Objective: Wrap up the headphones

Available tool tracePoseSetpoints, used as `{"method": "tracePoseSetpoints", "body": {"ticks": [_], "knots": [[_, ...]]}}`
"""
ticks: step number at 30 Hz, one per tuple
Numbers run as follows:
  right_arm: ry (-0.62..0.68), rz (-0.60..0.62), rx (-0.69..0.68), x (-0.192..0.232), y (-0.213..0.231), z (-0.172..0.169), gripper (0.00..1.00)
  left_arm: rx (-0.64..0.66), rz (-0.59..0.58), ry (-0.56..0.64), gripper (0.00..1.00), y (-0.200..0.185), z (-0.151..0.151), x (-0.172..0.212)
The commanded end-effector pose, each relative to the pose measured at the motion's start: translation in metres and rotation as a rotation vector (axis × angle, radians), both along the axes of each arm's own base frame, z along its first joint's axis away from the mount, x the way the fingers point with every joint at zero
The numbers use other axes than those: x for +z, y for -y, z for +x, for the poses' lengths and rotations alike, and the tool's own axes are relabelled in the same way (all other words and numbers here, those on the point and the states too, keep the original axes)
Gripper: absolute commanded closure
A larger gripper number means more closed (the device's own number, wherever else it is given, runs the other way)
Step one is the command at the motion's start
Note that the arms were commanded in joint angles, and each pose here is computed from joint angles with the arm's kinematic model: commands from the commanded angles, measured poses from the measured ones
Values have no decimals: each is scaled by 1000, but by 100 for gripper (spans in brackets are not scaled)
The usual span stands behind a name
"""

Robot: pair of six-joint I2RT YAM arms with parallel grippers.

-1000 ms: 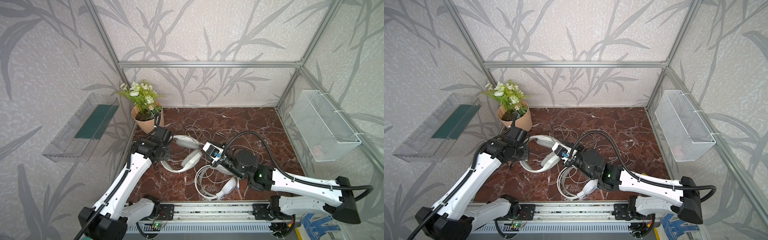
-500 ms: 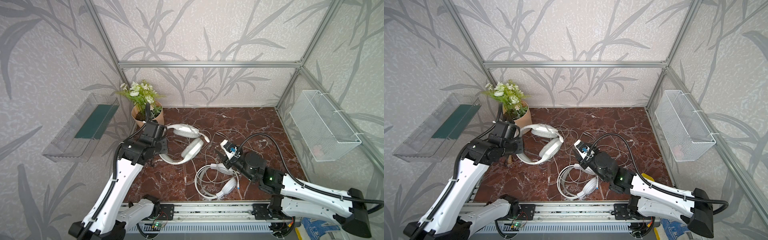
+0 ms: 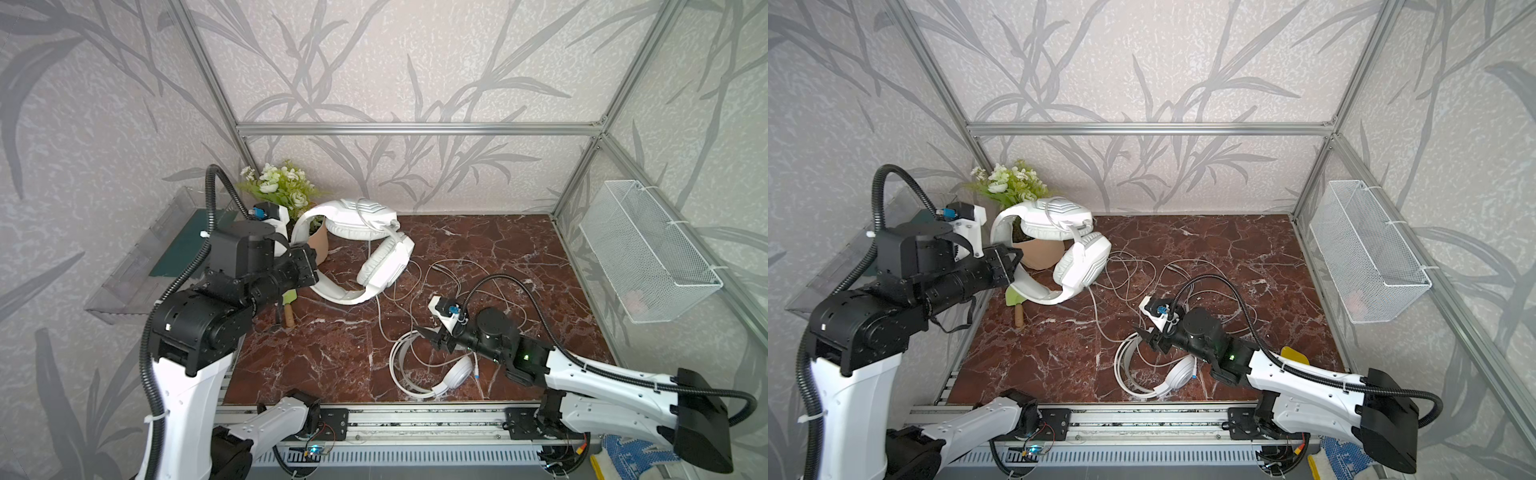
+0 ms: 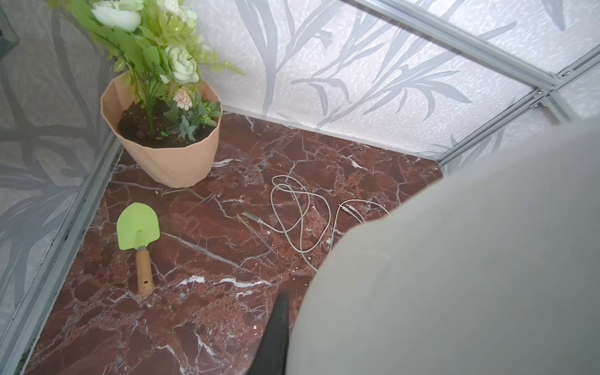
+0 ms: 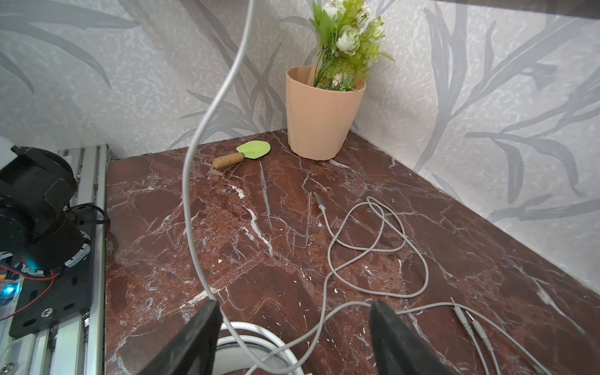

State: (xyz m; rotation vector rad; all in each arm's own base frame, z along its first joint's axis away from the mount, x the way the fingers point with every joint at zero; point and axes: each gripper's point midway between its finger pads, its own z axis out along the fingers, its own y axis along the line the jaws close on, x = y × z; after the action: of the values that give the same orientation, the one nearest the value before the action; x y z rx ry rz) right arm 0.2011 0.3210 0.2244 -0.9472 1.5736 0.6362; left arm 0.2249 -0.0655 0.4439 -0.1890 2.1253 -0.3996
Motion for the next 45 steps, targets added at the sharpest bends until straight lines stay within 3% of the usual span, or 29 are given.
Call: {"method": "tracePoseSetpoints", "body": {"ticks": [1,8,14,21,31,34,37,39,43,45], "knots": [[76,59,45,12,-19,4,25,-25,-63,43,100,9,0,24],[118,-8,134,-29,-53,9,23,-60,-65,77,100,18,1,41],[185,69,123,-43,-55,12,23,-73,-33,81,100,22,4,43],[103,-37,152,-68,-56,8,30,-60,17,73,100,18,6,38],[86,-64,42,-102,-41,21,33,24,112,133,100,-4,0,49],[66,-75,30,-112,-41,23,42,56,125,152,100,-11,-3,54],[72,-119,-41,-120,-36,35,76,97,143,163,100,-19,-3,56],[90,-146,-69,-119,-32,40,89,124,154,166,100,-24,-3,58],[139,-207,-36,-104,-37,26,100,166,178,150,100,-28,3,54],[173,-234,10,-94,-44,11,100,184,188,138,100,-29,7,52]]}}
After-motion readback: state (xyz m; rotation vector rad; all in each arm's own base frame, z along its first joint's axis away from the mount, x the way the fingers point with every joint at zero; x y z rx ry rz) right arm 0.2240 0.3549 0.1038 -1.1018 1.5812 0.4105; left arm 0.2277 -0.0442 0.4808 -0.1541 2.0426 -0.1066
